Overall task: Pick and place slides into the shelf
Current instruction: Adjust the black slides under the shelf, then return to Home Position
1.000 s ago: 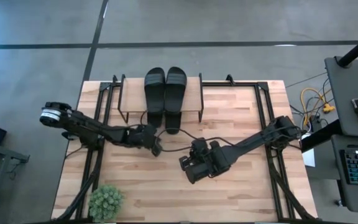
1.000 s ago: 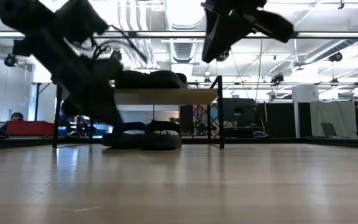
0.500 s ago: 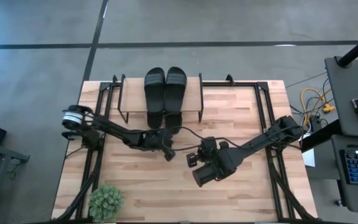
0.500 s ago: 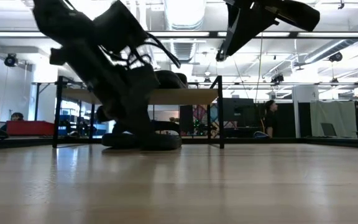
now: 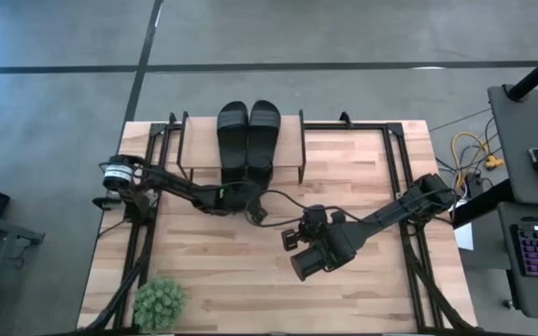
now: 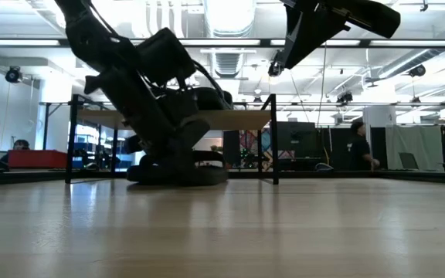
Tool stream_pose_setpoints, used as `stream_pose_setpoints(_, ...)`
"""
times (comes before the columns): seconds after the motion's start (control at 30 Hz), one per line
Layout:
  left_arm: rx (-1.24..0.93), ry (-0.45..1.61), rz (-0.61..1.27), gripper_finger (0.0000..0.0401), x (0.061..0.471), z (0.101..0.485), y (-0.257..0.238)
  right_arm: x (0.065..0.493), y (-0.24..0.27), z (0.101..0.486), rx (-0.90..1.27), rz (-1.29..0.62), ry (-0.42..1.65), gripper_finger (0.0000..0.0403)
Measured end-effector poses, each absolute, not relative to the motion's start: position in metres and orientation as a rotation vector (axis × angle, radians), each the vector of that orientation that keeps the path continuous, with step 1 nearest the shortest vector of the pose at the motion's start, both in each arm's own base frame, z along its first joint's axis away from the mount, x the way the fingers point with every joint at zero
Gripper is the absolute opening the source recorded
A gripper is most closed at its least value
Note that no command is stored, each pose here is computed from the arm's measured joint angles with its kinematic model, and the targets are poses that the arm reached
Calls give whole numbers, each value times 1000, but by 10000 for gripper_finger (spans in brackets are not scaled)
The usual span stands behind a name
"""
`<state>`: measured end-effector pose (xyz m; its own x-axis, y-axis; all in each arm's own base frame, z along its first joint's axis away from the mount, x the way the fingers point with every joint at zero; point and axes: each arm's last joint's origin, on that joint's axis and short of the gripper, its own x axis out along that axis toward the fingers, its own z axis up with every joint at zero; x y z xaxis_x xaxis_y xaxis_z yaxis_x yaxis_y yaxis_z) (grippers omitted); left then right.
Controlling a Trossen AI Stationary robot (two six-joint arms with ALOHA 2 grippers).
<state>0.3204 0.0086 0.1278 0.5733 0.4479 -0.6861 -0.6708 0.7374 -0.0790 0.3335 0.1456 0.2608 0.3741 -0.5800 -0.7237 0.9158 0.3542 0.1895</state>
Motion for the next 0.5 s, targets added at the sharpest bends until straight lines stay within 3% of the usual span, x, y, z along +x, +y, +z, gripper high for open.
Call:
stream_pose_setpoints(0.23,-362,671,644,10,320,136,4,332,146,261,639,-1051,620,8)
stream_pose_setpoints(0.5,-343,561,430,10,305,184,-48,334,151,261,655,-995,653,8)
